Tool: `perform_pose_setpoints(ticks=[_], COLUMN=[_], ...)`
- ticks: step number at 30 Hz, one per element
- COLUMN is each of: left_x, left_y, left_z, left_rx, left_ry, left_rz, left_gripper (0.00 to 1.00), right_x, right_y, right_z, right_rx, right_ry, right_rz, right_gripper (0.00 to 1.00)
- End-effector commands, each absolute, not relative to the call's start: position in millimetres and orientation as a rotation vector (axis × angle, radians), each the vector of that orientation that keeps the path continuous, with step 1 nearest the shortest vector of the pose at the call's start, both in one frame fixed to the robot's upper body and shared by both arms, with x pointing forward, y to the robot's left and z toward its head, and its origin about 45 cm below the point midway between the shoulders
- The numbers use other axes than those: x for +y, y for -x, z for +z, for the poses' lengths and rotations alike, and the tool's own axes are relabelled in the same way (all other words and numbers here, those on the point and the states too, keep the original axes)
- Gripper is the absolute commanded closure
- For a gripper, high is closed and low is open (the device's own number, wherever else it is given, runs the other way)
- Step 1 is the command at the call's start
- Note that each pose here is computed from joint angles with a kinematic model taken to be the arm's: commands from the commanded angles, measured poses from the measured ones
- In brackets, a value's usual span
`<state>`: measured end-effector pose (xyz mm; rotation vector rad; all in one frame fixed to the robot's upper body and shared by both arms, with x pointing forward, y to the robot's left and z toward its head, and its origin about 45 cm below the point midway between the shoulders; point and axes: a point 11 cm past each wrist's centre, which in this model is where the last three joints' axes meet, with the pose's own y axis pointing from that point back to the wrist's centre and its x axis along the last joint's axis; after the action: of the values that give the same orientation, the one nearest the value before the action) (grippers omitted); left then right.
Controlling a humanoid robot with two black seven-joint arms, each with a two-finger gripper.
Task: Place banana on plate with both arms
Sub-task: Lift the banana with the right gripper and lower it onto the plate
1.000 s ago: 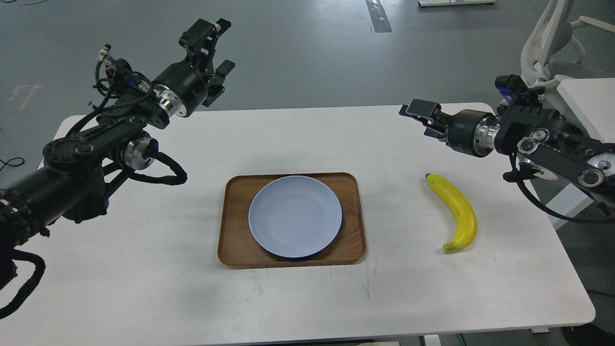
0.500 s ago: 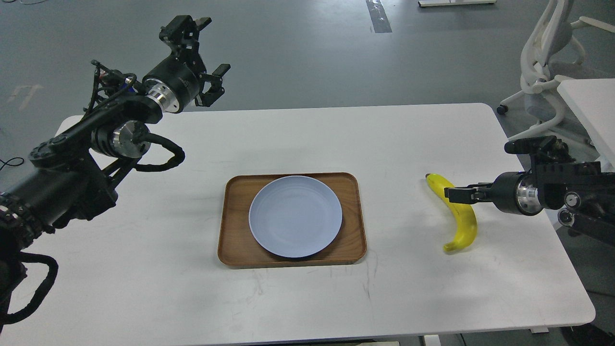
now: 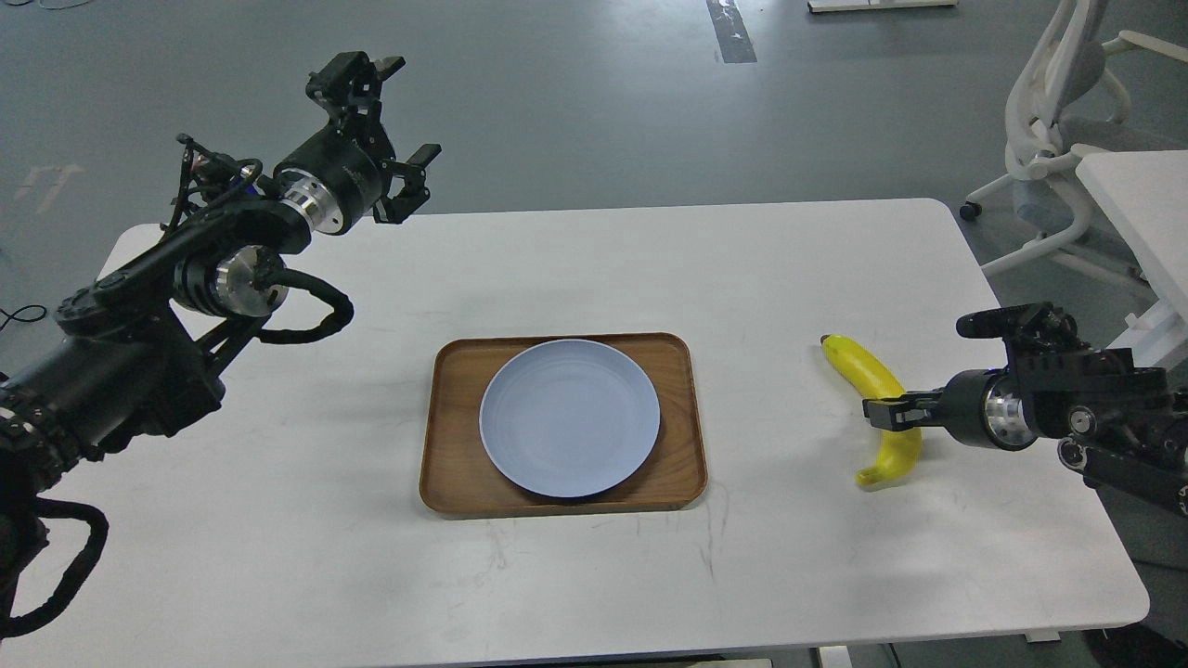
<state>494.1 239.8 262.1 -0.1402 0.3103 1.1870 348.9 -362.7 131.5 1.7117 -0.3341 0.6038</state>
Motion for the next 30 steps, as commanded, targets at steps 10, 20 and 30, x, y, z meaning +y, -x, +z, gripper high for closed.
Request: perform_pose_setpoints(ticks=[10, 20, 30], left_x=[238, 246, 271], left_y=[-493, -492, -491], left_z=[260, 257, 263], left_rx=[0.339, 0.336, 0.309], left_ry=[0.123, 0.112, 0.101], left_rz=[1.168, 1.181, 1.202], left_gripper=[0.02, 0.02, 0.02], right_x=[-282, -161, -114], right_y=[-398, -405, -397], right_z=[183, 198, 168], right_rx=[-0.246, 0.050, 0.141], right_ry=[-1.796, -1.826, -1.845], right_rz=[0.901, 1.153, 1.175], right_gripper=[0.95, 0.95, 0.95])
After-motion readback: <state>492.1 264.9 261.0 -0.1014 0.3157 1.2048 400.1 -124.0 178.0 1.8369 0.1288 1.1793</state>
